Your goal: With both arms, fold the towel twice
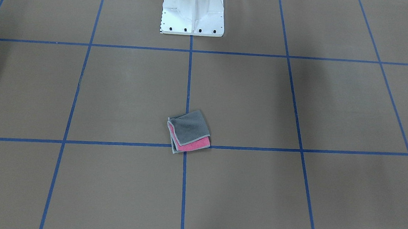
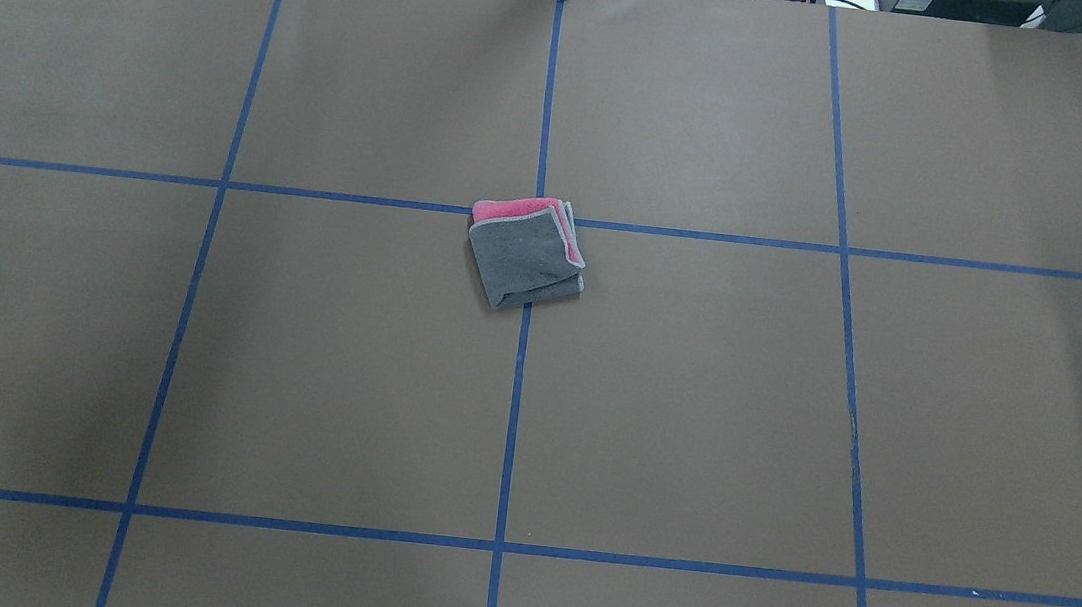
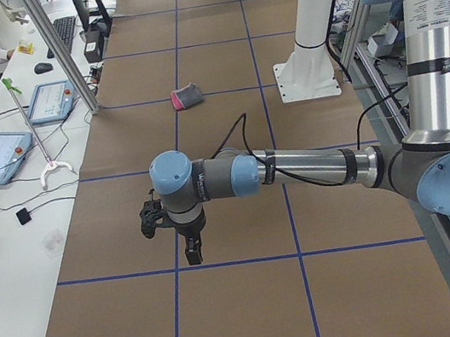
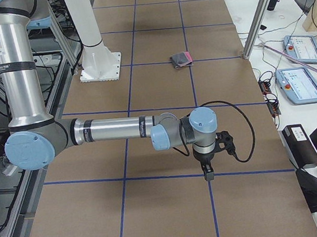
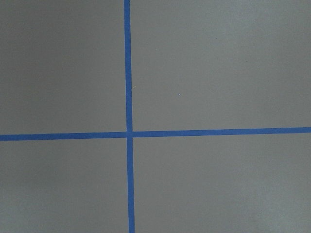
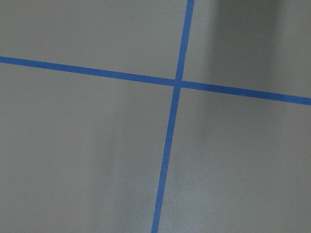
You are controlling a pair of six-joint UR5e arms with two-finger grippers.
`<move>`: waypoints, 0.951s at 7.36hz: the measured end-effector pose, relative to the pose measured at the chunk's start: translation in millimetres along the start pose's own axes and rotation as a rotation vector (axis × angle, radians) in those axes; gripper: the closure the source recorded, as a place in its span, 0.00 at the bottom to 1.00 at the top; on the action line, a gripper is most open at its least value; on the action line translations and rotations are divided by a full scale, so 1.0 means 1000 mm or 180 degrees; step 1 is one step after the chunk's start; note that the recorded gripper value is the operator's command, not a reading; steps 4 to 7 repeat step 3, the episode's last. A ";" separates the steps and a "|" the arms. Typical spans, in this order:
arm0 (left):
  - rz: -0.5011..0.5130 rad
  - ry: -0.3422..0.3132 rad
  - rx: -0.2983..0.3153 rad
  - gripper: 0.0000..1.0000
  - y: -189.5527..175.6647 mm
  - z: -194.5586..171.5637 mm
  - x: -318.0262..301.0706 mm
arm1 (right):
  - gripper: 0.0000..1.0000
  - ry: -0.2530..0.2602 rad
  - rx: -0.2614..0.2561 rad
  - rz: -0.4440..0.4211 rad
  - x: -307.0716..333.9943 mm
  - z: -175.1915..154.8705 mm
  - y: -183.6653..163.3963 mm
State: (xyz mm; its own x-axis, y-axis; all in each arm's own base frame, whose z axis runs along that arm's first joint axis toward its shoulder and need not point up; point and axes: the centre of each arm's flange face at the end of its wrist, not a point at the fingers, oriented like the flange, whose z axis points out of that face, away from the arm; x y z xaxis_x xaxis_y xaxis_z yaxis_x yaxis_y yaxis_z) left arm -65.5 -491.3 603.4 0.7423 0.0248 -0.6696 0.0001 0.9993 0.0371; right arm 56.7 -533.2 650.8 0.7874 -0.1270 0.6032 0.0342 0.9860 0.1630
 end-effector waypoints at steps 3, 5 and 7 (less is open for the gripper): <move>-0.0004 0.0000 -0.0006 0.00 0.000 0.001 -0.001 | 0.00 -0.0008 -0.0014 0.0009 0.001 0.002 0.003; -0.0004 0.0000 -0.0006 0.00 0.000 0.001 -0.001 | 0.00 -0.0008 -0.0014 0.0009 0.001 0.002 0.003; -0.0004 0.0000 -0.0006 0.00 0.000 0.001 -0.001 | 0.00 -0.0008 -0.0014 0.0009 0.001 0.002 0.003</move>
